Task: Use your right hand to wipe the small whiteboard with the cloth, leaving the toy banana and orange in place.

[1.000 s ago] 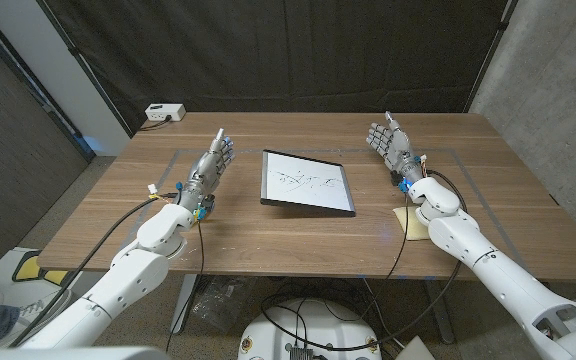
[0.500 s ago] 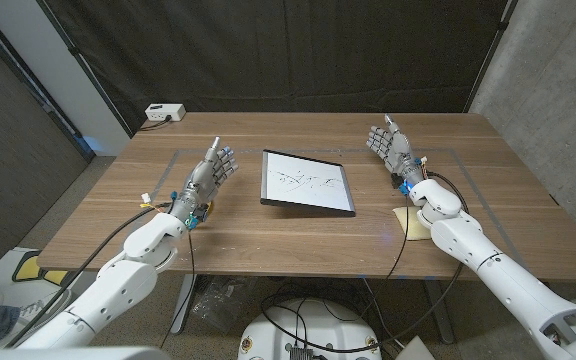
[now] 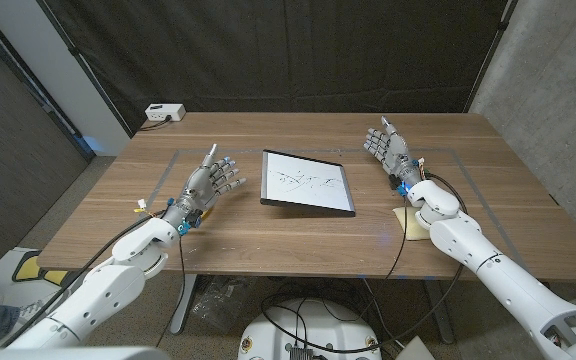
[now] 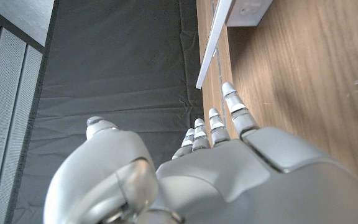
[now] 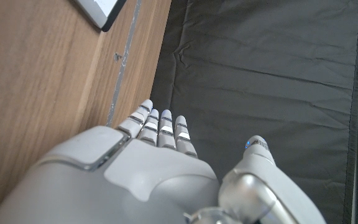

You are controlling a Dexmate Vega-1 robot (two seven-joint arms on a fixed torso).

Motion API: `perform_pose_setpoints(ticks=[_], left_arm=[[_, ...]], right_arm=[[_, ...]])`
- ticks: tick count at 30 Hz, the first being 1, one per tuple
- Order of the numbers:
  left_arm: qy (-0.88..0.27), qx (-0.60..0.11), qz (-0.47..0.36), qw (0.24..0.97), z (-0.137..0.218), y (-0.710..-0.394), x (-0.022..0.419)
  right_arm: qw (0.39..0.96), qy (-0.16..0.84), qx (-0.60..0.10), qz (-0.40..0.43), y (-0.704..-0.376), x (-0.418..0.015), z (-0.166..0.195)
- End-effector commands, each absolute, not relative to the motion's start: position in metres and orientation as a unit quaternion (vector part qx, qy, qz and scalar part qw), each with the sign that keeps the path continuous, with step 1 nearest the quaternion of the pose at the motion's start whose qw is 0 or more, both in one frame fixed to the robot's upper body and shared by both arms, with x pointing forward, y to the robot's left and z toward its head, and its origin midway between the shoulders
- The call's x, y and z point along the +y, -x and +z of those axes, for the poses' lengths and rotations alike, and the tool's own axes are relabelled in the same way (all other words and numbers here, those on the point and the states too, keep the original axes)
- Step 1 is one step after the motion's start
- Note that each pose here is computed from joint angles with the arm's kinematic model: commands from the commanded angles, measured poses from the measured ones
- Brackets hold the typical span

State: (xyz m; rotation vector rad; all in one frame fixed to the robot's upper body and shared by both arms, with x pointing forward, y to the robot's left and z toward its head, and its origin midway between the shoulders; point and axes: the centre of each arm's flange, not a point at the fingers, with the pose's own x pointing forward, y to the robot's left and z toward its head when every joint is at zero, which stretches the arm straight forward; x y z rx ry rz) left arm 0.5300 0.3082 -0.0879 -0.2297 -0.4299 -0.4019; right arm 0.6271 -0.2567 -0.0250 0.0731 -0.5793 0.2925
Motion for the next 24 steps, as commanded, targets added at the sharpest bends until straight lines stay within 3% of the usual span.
perform_pose_setpoints(ticks=[1, 24], left_arm=[[0.136, -0.160, -0.247, 0.946, -0.092, -0.527, 0.315], [0.152, -0.097, -0.288, 0.941, -0.084, -0.536, 0.301]], right_arm=[[0.948, -0.031, -0.278, 0.149, -0.628, -0.250, -0.022], [0.947, -0.030, -0.281, 0.156, -0.626, -0.253, -0.022]])
